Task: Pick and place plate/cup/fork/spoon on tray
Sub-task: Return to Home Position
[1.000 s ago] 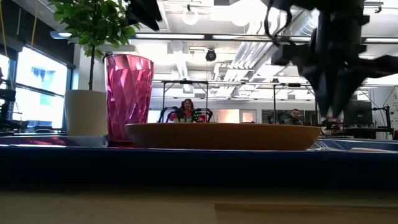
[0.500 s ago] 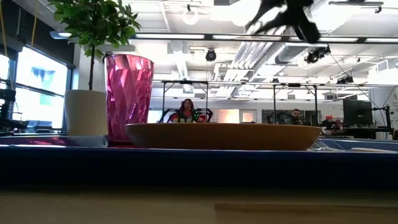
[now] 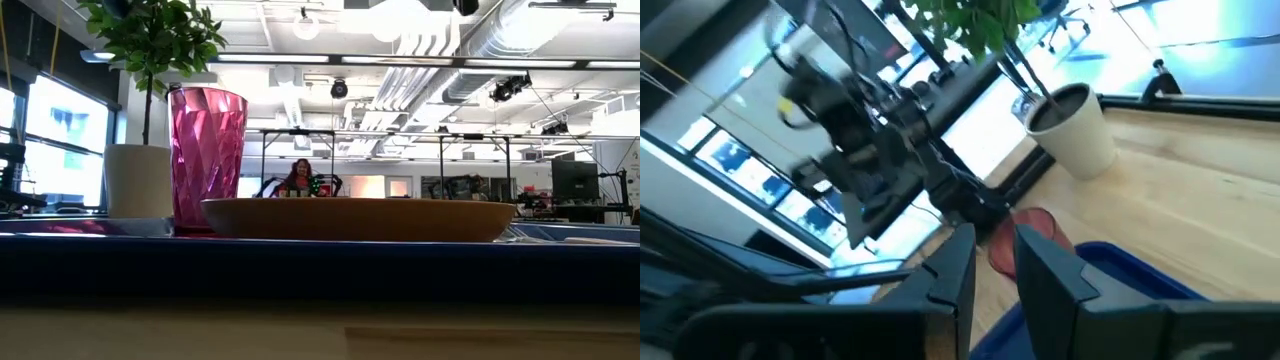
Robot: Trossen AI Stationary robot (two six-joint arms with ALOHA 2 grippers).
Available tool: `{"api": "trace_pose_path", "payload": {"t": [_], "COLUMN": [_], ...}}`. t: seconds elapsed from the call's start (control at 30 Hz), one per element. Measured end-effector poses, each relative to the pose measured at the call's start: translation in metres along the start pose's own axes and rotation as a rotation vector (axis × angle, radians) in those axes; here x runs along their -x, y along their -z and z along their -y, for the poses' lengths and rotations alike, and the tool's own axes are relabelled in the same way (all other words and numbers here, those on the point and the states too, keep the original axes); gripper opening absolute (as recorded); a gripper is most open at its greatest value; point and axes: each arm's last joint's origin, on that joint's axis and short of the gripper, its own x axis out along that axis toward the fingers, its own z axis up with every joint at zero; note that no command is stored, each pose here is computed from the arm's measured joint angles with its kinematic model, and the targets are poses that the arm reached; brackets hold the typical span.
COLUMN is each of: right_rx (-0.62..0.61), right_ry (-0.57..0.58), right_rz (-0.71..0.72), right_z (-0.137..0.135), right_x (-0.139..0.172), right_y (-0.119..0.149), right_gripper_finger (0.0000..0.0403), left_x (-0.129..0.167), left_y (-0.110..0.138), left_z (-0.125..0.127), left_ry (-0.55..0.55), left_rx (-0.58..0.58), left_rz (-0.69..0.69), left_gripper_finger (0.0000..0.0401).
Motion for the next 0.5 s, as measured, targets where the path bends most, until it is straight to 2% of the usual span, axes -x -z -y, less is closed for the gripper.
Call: {"api": "trace_pose_path", "payload": {"t": [0.23, 0.5], "right_rx": [-0.075, -0.09], "right_ry": [-0.053, -0.07], "right_rz": [0.052, 0.064], "right_z": [-0.003, -0.002], "right_x": [0.018, 0.025], "right_y": [-0.018, -0.024], "right_gripper_finger": [0.0063, 0.0063], "left_x": [0.012, 0.017], "left_y": [0.042, 0.08], "left_z": [-0.01, -0.023], "left_ry": [0.078, 0.095], "left_rx": [-0.067, -0.138], "left_rz": [0.091, 0.12], "left_gripper_finger": [0.0143, 0.0143]}}
